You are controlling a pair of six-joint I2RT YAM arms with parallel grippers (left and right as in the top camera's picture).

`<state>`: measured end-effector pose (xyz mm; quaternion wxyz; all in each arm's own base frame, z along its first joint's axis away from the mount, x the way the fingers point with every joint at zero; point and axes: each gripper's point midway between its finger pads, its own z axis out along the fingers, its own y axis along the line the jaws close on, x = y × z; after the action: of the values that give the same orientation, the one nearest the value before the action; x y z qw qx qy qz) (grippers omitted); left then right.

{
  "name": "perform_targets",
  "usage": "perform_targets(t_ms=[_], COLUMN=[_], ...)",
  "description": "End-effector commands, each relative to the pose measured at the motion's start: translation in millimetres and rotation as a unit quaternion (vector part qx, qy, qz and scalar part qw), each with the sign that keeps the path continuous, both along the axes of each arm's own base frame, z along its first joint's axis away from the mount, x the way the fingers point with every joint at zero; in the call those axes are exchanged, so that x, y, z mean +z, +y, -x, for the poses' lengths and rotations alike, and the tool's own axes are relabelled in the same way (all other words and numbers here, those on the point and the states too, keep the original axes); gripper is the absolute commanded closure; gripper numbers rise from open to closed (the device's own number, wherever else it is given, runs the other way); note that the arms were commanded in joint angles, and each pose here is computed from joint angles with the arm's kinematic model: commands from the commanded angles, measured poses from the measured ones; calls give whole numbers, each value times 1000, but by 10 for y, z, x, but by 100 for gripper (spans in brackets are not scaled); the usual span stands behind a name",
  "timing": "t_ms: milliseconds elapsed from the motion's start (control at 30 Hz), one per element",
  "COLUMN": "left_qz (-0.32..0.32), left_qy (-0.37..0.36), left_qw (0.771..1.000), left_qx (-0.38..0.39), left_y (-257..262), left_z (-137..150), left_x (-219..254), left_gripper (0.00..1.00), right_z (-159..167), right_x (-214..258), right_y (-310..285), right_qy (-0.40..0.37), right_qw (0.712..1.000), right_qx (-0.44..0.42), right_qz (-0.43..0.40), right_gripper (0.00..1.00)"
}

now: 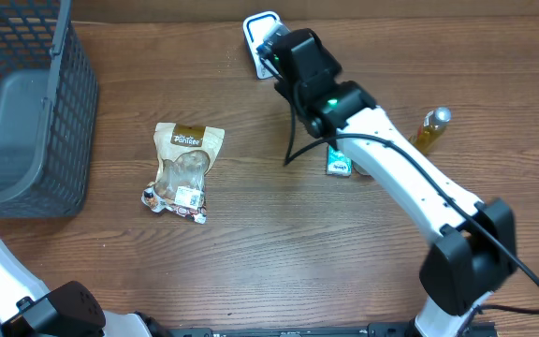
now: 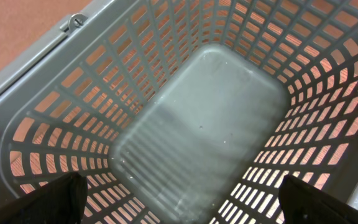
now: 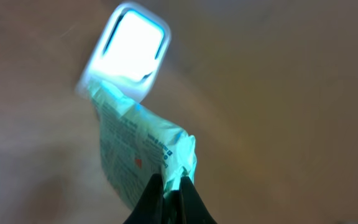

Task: Scan the item barcode
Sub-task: 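Move the tissue pack right away from the scanner and lower it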

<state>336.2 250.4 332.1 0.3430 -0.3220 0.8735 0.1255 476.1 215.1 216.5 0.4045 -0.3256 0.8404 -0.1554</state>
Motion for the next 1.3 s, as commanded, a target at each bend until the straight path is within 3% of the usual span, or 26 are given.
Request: perform_targets(t_ms=[0, 133, 233, 533, 633, 833, 1000, 1067, 1267], left_qz=[-7, -7, -7, -7, -7, -7, -7, -7, -7], left_qy=[-2, -2, -2, -2, -2, -2, -2, -2, -2], left_qw=[1000, 1000, 1000, 1000, 1000, 1000, 1000, 1000, 1000], left_qx=[-9, -9, -9, -9, -9, -9, -9, -9, -9], left_y=[2, 1, 1, 2, 2, 1, 2, 2, 2], left_z=[-24, -24, -24, -24, -25, -24, -25, -25, -24], left_x=[46, 45, 45, 45, 46, 45, 46, 46, 46], left_gripper=[0, 1, 0, 0, 0, 1, 1, 0, 0], right_z=[306, 665, 843, 1054, 1098, 1145, 985, 878, 679], right_x=[-171, -448, -587, -1010, -1130, -1273, -1218, -1161, -1126], right_y=[167, 263, 318, 225, 192, 12, 43, 101, 201], right_qy=[112, 254, 313, 347, 352, 338, 308, 288, 256], right_qw=[971, 899, 859, 829, 812, 824, 876, 893, 901], right_qx=[-64, -145, -179, -248, -283, -309, -218, -177, -153], right_qz=[-199, -325, -364, -361, -370, -334, -300, -297, -314], right_gripper=[96, 96, 96, 96, 87, 46, 47, 53, 71])
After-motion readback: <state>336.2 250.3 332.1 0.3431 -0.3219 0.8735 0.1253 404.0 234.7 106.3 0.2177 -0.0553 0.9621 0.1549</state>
